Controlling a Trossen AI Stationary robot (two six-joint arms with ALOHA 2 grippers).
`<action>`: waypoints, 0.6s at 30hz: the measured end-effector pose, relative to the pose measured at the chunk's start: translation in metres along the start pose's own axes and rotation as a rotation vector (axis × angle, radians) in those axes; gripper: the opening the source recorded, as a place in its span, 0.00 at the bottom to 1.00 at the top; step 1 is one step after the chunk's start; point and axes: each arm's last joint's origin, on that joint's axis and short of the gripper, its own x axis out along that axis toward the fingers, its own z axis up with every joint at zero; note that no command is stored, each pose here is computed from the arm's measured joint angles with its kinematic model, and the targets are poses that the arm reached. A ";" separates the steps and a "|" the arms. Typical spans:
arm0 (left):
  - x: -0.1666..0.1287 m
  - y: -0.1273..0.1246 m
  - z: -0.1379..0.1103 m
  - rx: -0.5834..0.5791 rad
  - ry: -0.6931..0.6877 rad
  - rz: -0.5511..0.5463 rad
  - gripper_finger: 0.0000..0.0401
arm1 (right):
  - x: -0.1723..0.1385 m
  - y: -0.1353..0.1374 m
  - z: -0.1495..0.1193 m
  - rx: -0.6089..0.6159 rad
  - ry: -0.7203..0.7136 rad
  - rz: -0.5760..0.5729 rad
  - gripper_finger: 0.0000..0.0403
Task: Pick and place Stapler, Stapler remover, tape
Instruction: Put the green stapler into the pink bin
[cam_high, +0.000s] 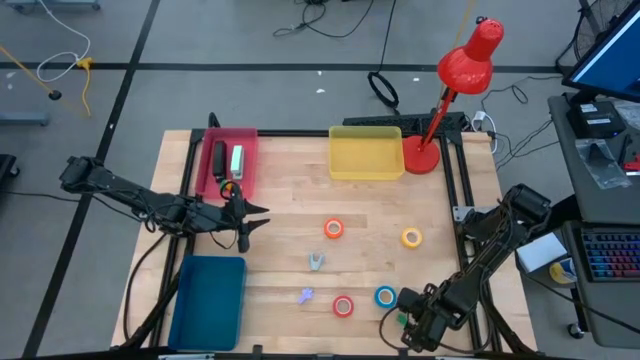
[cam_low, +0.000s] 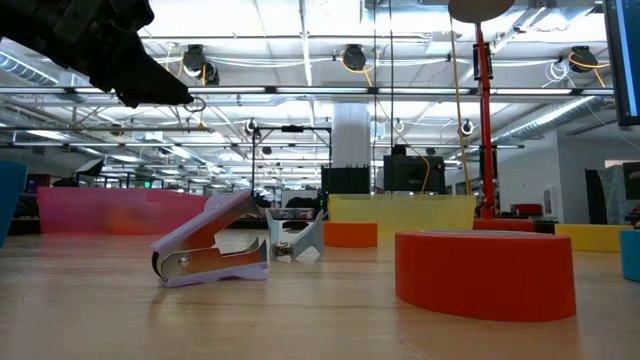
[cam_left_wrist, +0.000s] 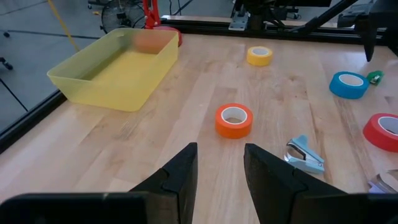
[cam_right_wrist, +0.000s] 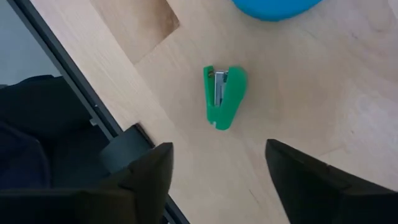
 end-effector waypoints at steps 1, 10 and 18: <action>0.000 0.000 0.000 0.001 0.000 0.000 0.33 | 0.000 0.000 0.000 0.000 0.000 -0.002 0.65; 0.000 0.000 0.000 0.004 0.000 0.000 0.33 | 0.000 0.001 0.000 -0.039 -0.011 0.010 0.76; 0.000 0.000 0.000 0.006 0.000 0.000 0.33 | 0.000 0.005 0.003 -0.100 -0.089 0.042 0.77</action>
